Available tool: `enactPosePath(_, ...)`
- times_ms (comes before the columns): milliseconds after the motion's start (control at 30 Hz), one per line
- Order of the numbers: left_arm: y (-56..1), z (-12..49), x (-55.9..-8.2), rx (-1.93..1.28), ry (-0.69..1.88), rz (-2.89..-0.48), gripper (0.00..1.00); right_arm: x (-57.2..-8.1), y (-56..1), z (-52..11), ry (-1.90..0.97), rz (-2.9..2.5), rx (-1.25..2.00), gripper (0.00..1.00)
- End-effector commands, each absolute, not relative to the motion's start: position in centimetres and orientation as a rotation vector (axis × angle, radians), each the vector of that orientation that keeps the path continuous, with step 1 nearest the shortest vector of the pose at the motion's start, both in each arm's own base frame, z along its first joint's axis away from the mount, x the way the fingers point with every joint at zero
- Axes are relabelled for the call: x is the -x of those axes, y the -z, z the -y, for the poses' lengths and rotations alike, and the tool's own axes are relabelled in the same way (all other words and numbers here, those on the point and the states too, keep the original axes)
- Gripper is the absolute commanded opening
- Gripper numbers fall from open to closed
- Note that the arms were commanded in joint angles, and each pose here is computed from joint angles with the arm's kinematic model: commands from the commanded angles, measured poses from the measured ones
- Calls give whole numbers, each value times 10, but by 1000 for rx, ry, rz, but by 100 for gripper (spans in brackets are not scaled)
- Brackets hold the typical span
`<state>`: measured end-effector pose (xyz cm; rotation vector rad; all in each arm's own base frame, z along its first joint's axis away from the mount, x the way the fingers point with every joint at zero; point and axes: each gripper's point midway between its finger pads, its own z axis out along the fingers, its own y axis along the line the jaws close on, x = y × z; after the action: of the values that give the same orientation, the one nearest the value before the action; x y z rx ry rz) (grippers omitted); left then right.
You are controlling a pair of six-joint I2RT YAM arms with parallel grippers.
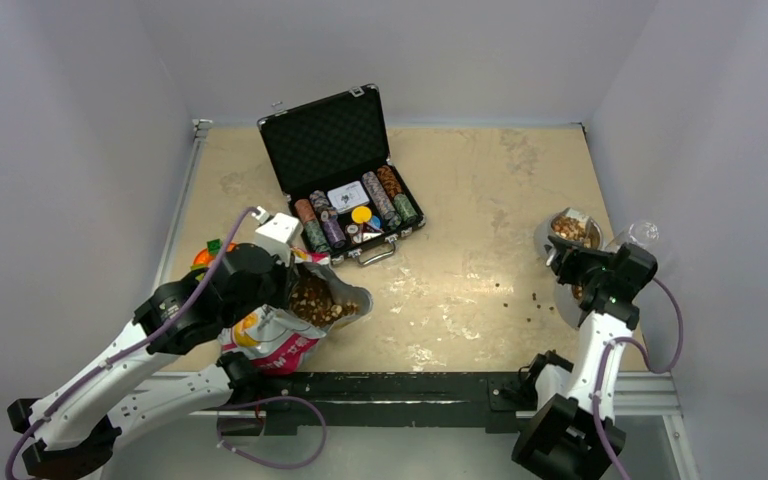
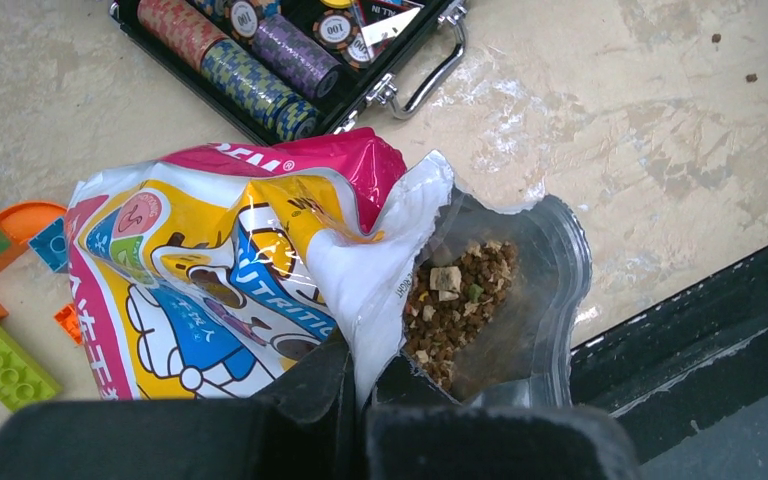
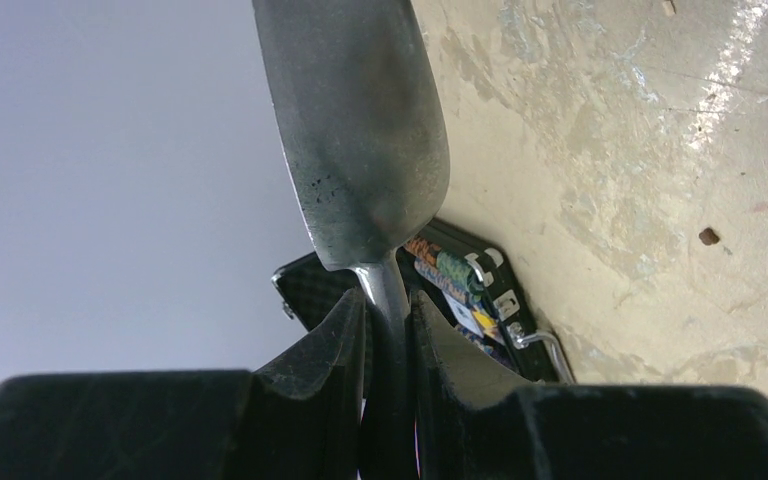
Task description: Serve the pet food
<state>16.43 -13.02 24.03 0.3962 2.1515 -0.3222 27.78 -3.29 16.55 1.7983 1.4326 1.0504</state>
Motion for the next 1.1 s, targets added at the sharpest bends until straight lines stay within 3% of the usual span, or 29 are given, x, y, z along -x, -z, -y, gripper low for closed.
enactPosePath(0,-262,145,-169,-477,392,-2044,0,-283,-194,40,-1069,-1453,-1785,0)
enactPosePath(1067,-262,133,-177,-523,302,-1957,0,-285,-182,65,-842,-1573,-2251,0)
